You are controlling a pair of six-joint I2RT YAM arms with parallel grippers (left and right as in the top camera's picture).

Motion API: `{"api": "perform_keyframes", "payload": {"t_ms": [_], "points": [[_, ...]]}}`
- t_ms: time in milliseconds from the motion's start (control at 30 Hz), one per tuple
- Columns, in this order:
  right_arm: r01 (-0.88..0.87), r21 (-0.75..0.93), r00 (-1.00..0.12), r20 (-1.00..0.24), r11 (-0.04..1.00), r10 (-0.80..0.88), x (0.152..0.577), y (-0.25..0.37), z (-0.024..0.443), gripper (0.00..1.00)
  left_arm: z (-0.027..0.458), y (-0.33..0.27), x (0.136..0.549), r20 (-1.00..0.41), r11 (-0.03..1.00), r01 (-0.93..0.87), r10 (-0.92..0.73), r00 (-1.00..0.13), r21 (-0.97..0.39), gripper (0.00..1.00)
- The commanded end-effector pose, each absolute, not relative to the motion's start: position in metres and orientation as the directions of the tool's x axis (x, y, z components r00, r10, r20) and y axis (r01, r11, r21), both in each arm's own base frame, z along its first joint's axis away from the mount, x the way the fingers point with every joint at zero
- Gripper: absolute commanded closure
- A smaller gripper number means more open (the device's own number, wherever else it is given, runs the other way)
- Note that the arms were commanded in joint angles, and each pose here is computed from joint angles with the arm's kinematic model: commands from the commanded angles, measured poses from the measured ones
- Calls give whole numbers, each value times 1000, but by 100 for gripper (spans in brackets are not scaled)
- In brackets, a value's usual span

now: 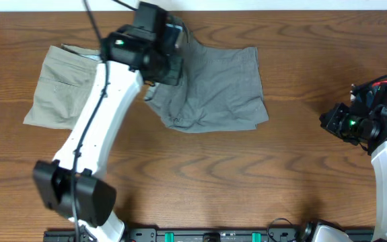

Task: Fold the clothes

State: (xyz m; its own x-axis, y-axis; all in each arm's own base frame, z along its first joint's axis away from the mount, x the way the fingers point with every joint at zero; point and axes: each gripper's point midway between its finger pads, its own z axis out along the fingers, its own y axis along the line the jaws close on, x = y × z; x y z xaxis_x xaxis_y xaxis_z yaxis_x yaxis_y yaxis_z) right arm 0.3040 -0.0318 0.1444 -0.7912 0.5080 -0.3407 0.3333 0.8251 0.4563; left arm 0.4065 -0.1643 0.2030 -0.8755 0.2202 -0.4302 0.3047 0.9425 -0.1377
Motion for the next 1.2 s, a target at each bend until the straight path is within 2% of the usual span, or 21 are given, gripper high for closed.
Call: {"api": "perform_keyframes", "payload": {"t_ms": [0, 267, 500, 633, 800, 967, 1167], "points": [[313, 472, -797, -340, 824, 498, 306, -23, 151, 99, 184, -177, 427, -414, 973, 143, 56, -908, -180, 94], [285, 466, -819, -335, 838, 465, 305, -11, 149, 99, 133, -229, 443, -363, 965, 22, -77, -929, -262, 94], [269, 461, -830, -334, 846, 446, 305, -5, 148, 99, 102, -259, 425, -304, 969, 69, -6, -953, -236, 94], [264, 461, -834, -331, 847, 441, 304, -3, 148, 99, 115, -275, 417, -308, 963, 112, 32, -951, -245, 94], [265, 460, -840, -322, 847, 437, 302, -1, 147, 99, 154, -267, 415, -332, 969, 173, 107, -937, -177, 94], [264, 460, -840, -322, 848, 437, 302, -1, 147, 99, 190, -271, 413, -368, 958, 223, 146, -918, -177, 94], [266, 460, -841, -319, 847, 437, 302, -1, 147, 99, 194, -286, 400, -365, 950, 258, 180, -914, -178, 94]]}}
